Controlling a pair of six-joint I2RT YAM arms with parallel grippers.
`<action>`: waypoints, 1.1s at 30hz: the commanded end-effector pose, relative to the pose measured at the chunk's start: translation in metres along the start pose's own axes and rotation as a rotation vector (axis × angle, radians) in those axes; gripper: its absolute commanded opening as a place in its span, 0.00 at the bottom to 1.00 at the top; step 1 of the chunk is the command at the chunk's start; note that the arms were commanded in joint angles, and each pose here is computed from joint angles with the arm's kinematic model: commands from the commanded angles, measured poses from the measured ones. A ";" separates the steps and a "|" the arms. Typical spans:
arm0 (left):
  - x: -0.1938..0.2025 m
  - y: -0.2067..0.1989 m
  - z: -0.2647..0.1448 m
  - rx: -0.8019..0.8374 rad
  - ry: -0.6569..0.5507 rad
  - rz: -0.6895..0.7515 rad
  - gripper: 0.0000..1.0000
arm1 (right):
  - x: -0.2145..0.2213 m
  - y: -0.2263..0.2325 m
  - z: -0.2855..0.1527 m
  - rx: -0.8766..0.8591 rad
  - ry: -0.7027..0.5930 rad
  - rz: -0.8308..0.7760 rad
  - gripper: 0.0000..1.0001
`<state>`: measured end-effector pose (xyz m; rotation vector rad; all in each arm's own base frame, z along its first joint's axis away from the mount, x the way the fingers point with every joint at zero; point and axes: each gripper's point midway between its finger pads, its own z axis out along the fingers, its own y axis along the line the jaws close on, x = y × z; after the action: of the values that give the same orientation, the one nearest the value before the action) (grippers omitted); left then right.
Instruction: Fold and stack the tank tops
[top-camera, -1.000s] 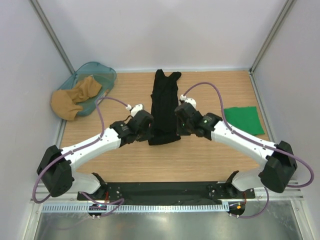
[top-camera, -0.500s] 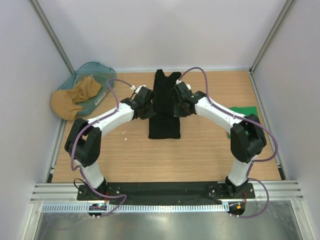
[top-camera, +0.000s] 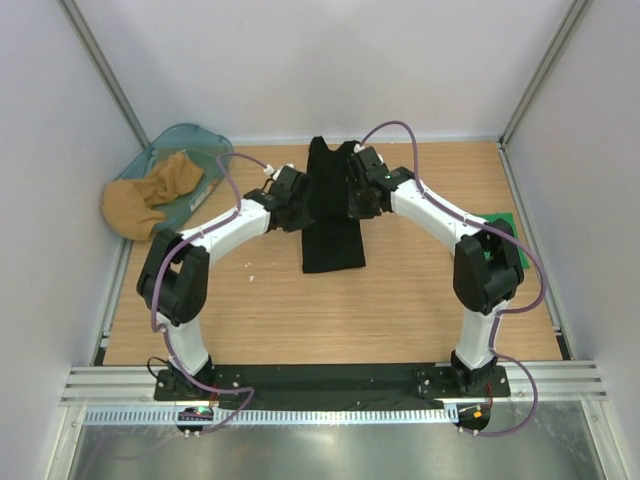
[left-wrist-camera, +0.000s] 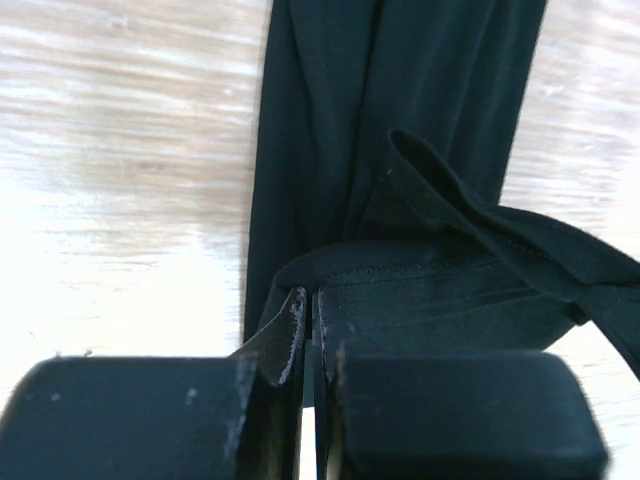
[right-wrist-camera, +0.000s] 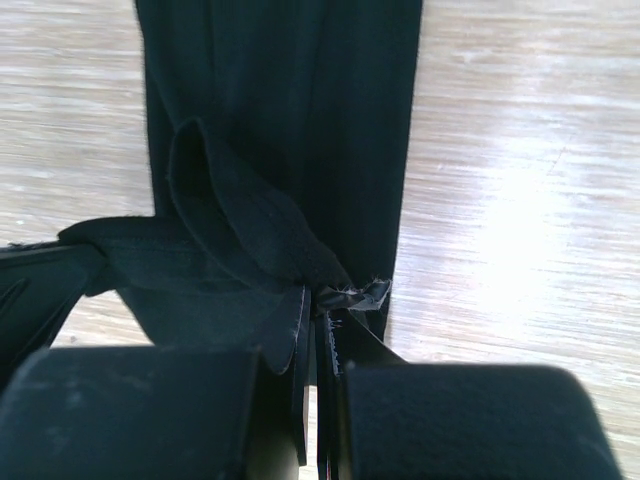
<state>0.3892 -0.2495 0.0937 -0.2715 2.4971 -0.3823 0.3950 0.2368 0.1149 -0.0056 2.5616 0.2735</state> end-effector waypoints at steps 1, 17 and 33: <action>-0.039 -0.018 -0.017 0.068 -0.092 -0.014 0.00 | -0.027 0.011 -0.009 -0.044 -0.049 -0.008 0.01; -0.093 -0.021 0.059 0.094 -0.071 -0.040 0.51 | -0.093 -0.026 0.056 0.057 -0.122 0.108 0.61; 0.001 0.009 -0.038 0.162 -0.047 -0.015 0.74 | 0.038 -0.025 0.005 -0.234 0.017 0.112 0.57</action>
<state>0.3878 -0.2190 0.1301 -0.2680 2.3978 -0.5116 0.3831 0.1961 0.0891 0.1020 2.5561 0.4442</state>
